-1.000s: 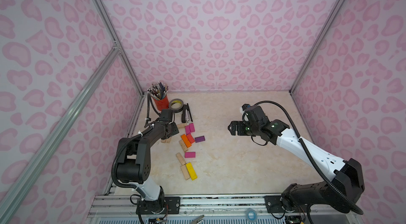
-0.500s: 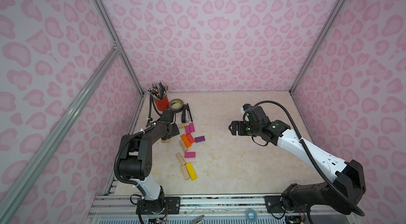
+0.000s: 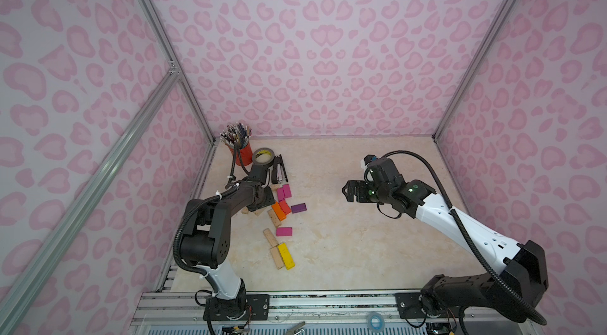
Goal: Assemble the letter k with building blocks
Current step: Pick up the building block from the center of the board.
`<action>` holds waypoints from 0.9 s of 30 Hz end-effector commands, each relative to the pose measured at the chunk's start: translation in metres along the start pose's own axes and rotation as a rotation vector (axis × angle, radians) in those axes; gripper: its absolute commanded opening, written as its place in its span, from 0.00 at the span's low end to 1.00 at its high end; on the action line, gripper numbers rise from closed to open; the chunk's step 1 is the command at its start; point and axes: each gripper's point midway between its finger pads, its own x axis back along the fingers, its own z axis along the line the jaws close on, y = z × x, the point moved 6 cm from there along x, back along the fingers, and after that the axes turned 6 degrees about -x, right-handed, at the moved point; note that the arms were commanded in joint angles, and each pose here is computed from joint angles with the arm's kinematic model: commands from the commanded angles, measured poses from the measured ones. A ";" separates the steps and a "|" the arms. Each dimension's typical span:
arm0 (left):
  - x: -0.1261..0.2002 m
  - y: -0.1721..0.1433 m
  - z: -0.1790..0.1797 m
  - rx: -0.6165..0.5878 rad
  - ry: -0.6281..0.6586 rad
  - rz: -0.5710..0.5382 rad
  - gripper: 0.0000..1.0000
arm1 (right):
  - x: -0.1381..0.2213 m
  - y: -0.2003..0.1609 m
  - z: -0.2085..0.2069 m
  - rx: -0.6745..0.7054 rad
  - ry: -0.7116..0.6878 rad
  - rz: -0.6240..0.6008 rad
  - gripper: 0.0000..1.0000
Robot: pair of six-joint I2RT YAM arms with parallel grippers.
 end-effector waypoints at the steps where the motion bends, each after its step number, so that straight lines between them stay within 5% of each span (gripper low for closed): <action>1: 0.003 0.001 -0.001 0.005 0.007 -0.001 0.61 | 0.001 0.000 0.000 0.002 0.002 -0.002 0.99; 27: 0.001 -0.021 0.026 0.051 0.103 0.027 0.59 | -0.001 -0.002 0.000 -0.003 0.009 0.004 0.98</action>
